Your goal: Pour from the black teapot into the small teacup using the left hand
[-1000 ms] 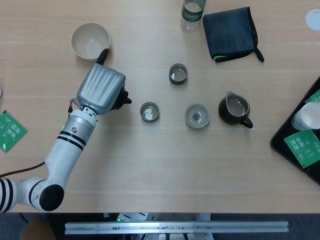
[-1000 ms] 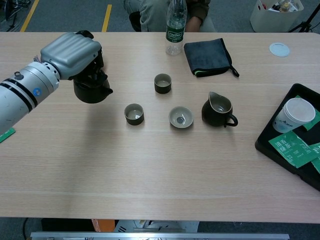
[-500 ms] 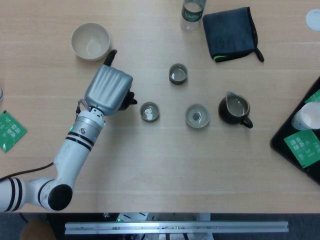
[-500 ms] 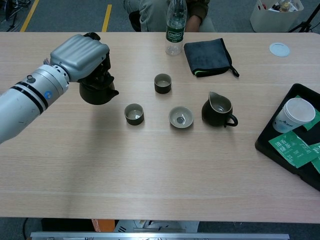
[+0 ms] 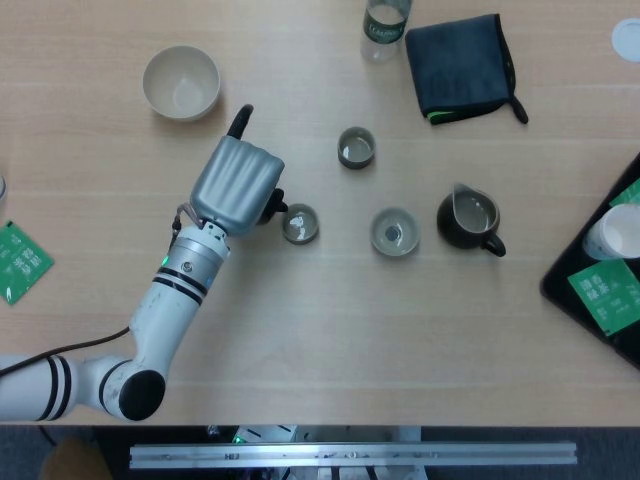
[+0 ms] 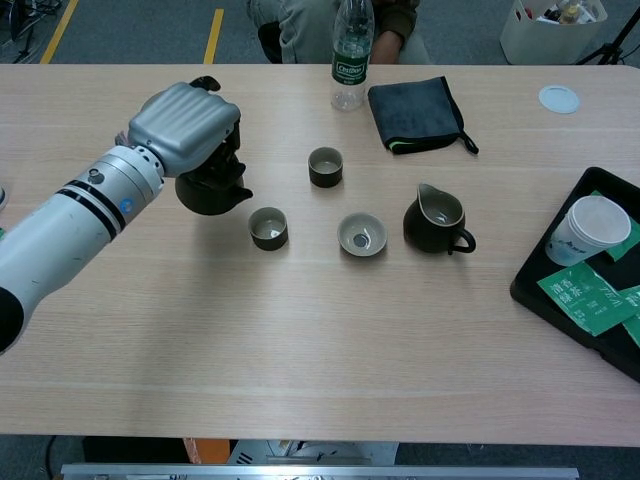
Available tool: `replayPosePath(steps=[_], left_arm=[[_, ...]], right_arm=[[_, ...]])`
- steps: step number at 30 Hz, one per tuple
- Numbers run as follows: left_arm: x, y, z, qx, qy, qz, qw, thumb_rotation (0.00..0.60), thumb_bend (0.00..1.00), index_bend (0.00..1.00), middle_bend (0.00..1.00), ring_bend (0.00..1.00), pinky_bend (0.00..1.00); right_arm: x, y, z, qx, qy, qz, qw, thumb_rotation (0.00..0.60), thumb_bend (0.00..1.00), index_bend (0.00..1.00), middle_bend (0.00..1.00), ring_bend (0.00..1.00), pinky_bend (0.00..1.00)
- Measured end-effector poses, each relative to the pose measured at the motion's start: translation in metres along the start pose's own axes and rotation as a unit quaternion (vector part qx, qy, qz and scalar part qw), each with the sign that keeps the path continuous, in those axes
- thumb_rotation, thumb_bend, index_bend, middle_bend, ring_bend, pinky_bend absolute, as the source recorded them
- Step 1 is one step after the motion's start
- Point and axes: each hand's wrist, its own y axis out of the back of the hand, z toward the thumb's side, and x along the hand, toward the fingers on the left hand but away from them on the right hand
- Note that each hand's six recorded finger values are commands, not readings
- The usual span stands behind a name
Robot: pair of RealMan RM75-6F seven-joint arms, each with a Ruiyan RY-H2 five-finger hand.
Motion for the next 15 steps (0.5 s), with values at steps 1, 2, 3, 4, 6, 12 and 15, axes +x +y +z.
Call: replayPosePath(steps=[1,2,3,4,6,12,15], left_arm=[[0.000,-0.001,0.002,0.002,-0.002,0.002,1.0000,0.512,0.41,0.93,1.00,0.82,0.11],[0.001,-0.001,0.004,0.003,-0.005,0.004,1.0000,0.512,0.41,0.93,1.00,0.82,0.11],[0.001,-0.002,0.005,0.004,-0.007,0.006,1.0000,0.513,0.41,0.93,1.00,0.82,0.11],[0.002,-0.002,0.007,0.005,-0.009,0.008,0.9999,0.514,0.41,0.93,1.00,0.82,0.11],[0.003,-0.003,0.009,0.008,-0.012,0.012,0.9998,0.514,0.41,0.93,1.00,0.82,0.11],[0.004,-0.005,0.017,0.014,-0.019,0.022,0.9995,0.521,0.41,0.92,1.00,0.82,0.11],[0.004,-0.006,0.019,0.018,-0.020,0.027,0.9993,0.528,0.41,0.92,1.00,0.82,0.11]], right_arm=[[0.000,0.000,0.000,0.000,-0.001,0.000,1.0000,0.600,0.00,0.36,0.39,0.23,0.23],[0.000,0.001,-0.001,0.001,-0.002,-0.001,1.0000,0.600,0.00,0.36,0.39,0.23,0.23],[0.001,0.001,-0.001,0.001,-0.002,-0.001,1.0000,0.600,0.00,0.36,0.39,0.23,0.23],[0.001,0.001,-0.002,0.001,-0.003,-0.001,1.0000,0.600,0.00,0.36,0.39,0.23,0.23],[0.001,0.001,-0.003,0.001,-0.005,-0.001,1.0000,0.600,0.00,0.36,0.39,0.23,0.23],[0.000,0.001,-0.003,0.001,-0.005,-0.001,1.0000,0.600,0.00,0.36,0.39,0.23,0.23],[0.000,0.001,-0.004,0.001,-0.006,-0.001,1.0000,0.600,0.00,0.36,0.39,0.23,0.23]])
